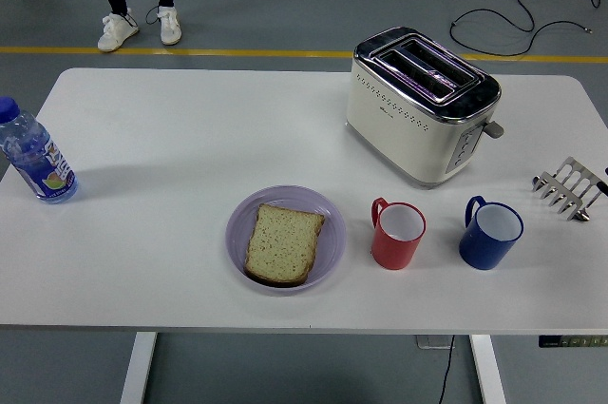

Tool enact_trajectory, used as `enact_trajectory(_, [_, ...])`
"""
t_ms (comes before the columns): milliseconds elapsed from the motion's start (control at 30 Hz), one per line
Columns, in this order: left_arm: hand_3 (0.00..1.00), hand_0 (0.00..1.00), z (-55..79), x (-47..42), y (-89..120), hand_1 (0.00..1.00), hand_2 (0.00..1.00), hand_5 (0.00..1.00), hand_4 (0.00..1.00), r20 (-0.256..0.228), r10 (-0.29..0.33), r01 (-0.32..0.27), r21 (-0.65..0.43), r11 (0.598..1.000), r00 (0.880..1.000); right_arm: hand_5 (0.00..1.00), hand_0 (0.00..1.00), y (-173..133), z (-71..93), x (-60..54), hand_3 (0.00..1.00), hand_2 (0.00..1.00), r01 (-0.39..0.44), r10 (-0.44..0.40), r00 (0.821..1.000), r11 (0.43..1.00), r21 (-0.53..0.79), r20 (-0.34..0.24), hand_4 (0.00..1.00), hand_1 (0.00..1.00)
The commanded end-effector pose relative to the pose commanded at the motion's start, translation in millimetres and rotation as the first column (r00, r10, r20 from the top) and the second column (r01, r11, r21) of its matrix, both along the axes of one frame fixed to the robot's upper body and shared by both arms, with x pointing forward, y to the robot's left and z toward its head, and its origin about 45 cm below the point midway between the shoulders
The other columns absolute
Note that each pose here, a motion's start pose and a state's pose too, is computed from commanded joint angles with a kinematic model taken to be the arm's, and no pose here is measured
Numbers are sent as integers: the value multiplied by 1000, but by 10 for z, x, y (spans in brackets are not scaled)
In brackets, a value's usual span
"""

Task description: Pick up the cup,pour liquid into bread,place the cup on the desk

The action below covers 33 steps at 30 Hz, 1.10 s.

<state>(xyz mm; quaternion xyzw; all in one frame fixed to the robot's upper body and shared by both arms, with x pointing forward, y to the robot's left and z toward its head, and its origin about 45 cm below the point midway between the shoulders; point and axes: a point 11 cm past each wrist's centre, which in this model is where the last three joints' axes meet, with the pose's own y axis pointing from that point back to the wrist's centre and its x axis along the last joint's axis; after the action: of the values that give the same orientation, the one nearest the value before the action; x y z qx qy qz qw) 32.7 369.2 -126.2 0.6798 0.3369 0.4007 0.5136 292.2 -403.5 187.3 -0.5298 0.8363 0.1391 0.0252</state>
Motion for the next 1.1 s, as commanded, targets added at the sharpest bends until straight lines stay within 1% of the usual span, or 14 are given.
enact_trajectory(67, [609, 656, 0, -3, 3, 693, 713, 921, 347, -1, -1, 1, 1, 1000, 1000, 123, 817, 26, -7, -31, 900, 881, -2, 2, 1000, 998, -59, -6, 915, 795])
enact_trajectory(100, [609, 656, 1, -9, 6, 693, 713, 921, 347, -2, -3, 3, 1, 1000, 1000, 123, 817, 61, -24, -76, 900, 881, -3, 2, 1000, 994, -106, -8, 915, 795])
enact_trajectory(133, [610, 656, 1, -11, 8, 693, 713, 921, 347, -3, -3, 3, 2, 1000, 1000, 135, 927, 77, -16, -92, 998, 948, -6, 6, 1000, 988, -155, -7, 973, 860])
enact_trajectory(200, [610, 656, 2, -18, 14, 693, 713, 921, 347, -5, -5, 5, 3, 1000, 1000, 135, 927, 149, -26, -154, 998, 948, -23, 22, 1000, 970, -242, -8, 973, 860])
enact_trajectory(233, [610, 656, 2, -22, 18, 693, 713, 921, 347, -6, -7, 7, 4, 1000, 1000, 135, 927, 211, -46, -199, 998, 948, -39, 38, 999, 956, -292, -10, 973, 860])
enact_trajectory(300, [610, 656, 3, -26, 23, 693, 713, 921, 347, -7, -9, 9, 5, 1000, 1000, 135, 927, 290, -53, -250, 998, 948, -62, 64, 998, 927, -370, -8, 973, 860])
enact_trajectory(333, [610, 657, 4, -27, 27, 693, 713, 922, 348, -8, -10, 10, 6, 1000, 1000, 132, 944, 338, -77, -289, 998, 961, -74, 77, 997, 914, -398, -9, 985, 866])
enact_trajectory(400, [610, 657, 5, -27, 30, 693, 713, 922, 348, -8, -10, 10, 6, 1000, 1000, 132, 944, 396, -110, -328, 998, 961, -88, 92, 996, 904, -417, -11, 985, 866])
enact_trajectory(467, [610, 657, 6, -28, 34, 693, 713, 922, 348, -9, -13, 13, 7, 1000, 1000, 132, 944, 482, -218, -400, 998, 961, -115, 113, 993, 894, -433, -30, 985, 866])
enact_trajectory(533, [609, 657, 6, -30, 36, 693, 713, 923, 347, -9, -13, 13, 8, 1000, 1000, 127, 947, 516, -277, -428, 998, 964, -127, 121, 992, 893, -431, -42, 987, 865])
enact_trajectory(600, [609, 657, 7, -34, 41, 693, 713, 923, 347, -10, -13, 13, 9, 1000, 1000, 127, 947, 562, -381, -466, 998, 964, -145, 130, 989, 896, -419, -65, 987, 865])
enact_trajectory(700, [609, 657, 9, -31, 49, 693, 713, 923, 347, -8, -12, 13, 10, 1000, 1000, 127, 947, 611, -465, -482, 998, 964, -155, 135, 988, 904, -399, -79, 987, 865])
enact_trajectory(800, [609, 656, 9, -24, 49, 693, 713, 925, 346, -5, -10, 10, 9, 1000, 1000, 125, 949, 675, -518, -463, 998, 961, -163, 143, 986, 907, -387, -81, 995, 865])
enact_trajectory(1100, [609, 656, 6, -29, 37, 693, 713, 929, 347, -8, -10, 10, 6, 1000, 1000, 117, 948, 755, -644, -327, 998, 959, -165, 142, 986, 912, -374, -89, 993, 864])
